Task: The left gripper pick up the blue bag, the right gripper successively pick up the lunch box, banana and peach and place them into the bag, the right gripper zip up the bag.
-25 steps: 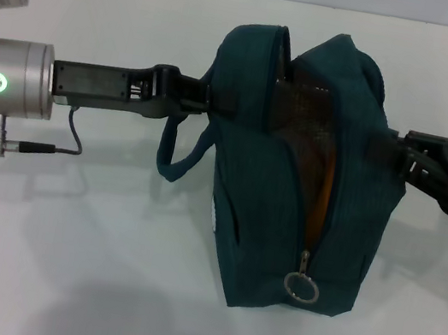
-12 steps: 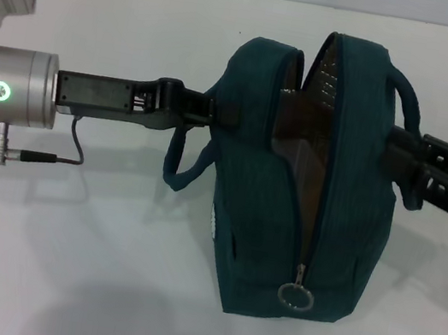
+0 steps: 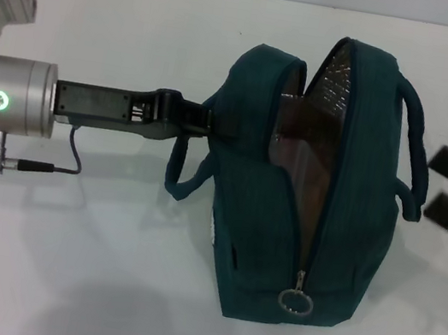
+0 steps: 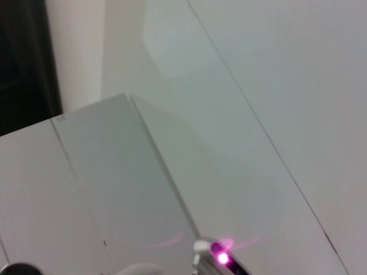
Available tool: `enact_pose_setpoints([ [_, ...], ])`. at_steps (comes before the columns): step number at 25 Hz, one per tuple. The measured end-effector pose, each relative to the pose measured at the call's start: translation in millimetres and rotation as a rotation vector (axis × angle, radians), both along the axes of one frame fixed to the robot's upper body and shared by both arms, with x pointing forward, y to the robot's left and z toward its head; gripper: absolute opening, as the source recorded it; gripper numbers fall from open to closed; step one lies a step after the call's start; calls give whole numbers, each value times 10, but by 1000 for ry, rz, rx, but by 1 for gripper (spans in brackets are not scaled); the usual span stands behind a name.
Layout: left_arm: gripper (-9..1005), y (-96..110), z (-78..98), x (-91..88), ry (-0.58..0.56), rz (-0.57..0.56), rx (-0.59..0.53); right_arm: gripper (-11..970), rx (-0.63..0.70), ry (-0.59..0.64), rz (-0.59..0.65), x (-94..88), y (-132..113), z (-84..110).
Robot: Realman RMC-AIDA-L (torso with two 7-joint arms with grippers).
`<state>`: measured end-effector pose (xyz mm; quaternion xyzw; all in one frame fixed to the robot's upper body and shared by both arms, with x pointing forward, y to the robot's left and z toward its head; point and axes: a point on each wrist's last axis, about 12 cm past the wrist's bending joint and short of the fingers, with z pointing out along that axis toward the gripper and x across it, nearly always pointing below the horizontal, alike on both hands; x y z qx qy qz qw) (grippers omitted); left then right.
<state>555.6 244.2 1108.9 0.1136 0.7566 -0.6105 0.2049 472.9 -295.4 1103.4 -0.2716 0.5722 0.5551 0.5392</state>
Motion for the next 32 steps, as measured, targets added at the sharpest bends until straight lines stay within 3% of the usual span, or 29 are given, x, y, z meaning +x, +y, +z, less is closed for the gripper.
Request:
enact_pose_setpoints([
  [6,34,-28,-14,-26,8,-20,-3,747,-54,-232,-1,-278,-14,-139],
  [10,34,-34,-18,-29,9,-19,-8,749,-55,-357,-17,-498,5,-278],
  [17,34,-49,-25,-33,11,-19,-10,749,-149,-255,-5,-703,116,-618],
  [25,34,-58,-17,-24,9,-20,-11,749,-262,-153,14,-737,204,-843],
  [32,34,-87,-25,-30,11,-25,-15,748,-309,-132,12,-660,260,-906],
])
